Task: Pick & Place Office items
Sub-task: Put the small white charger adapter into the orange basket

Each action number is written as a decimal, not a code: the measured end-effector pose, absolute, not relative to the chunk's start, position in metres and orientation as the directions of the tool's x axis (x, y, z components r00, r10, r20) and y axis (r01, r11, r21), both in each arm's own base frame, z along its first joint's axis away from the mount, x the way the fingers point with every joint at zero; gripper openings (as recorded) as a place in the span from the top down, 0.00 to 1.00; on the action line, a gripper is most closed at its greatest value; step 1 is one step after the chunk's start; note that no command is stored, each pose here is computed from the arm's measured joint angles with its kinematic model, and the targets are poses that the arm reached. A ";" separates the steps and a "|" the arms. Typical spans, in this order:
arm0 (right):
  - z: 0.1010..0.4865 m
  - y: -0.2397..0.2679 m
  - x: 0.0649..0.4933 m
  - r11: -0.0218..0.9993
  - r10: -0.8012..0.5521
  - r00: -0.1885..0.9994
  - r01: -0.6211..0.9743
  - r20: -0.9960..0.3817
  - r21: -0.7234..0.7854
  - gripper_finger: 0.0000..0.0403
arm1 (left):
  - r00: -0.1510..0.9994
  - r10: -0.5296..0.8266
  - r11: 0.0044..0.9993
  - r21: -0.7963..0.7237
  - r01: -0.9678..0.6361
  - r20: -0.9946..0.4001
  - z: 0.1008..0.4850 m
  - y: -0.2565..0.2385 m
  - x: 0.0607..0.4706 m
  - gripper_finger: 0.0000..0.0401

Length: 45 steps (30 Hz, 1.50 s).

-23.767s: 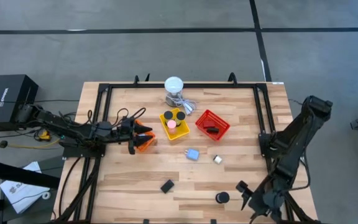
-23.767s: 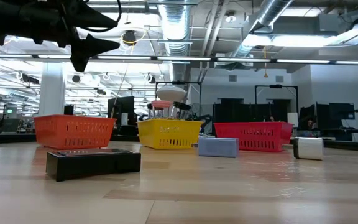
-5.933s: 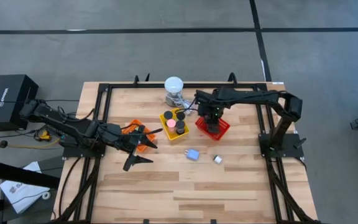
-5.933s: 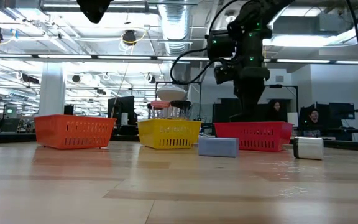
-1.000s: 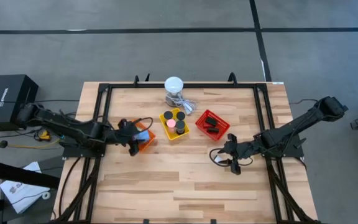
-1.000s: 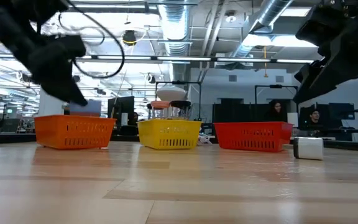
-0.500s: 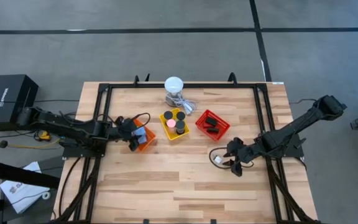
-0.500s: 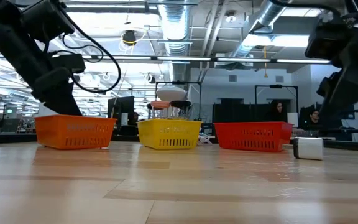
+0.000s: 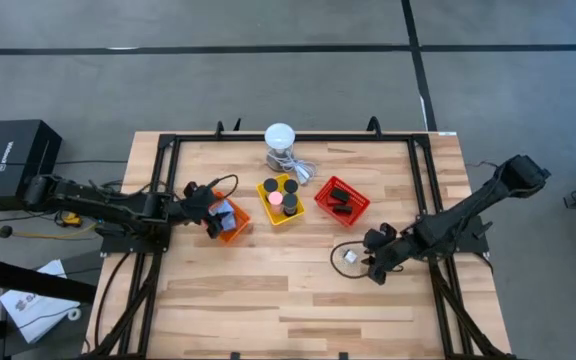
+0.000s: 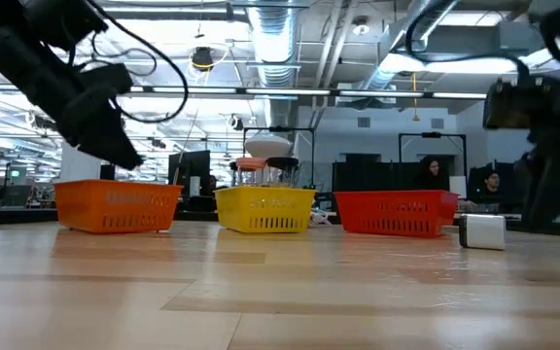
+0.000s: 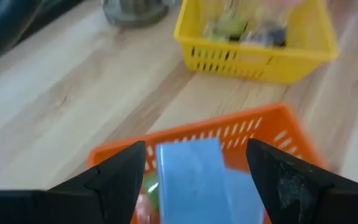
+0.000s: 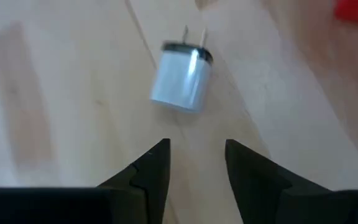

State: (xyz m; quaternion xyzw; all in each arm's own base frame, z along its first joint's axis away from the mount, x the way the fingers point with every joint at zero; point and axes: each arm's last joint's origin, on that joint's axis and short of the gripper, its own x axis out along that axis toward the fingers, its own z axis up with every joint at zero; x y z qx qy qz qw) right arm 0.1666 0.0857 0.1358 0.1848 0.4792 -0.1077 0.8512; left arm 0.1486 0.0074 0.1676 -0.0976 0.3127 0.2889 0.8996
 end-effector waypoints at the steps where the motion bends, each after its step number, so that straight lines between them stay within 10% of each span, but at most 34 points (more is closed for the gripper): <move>1: 0.132 0.087 0.168 0.911 -0.012 0.505 0.362 -0.863 0.199 0.65 | 0.653 0.458 0.815 -0.008 -0.579 -0.603 0.170 0.007 0.148 0.32; 25: 0.115 0.087 0.224 0.926 -0.153 0.443 0.376 -0.883 0.028 0.85 | 0.814 0.422 0.855 -0.124 -0.504 -0.399 0.199 0.006 0.148 0.32; 45: 0.118 0.065 0.302 0.992 -0.123 0.514 0.092 -0.849 -0.088 0.85 | 0.889 0.304 0.897 -0.211 -0.388 -0.343 0.206 0.002 0.154 0.32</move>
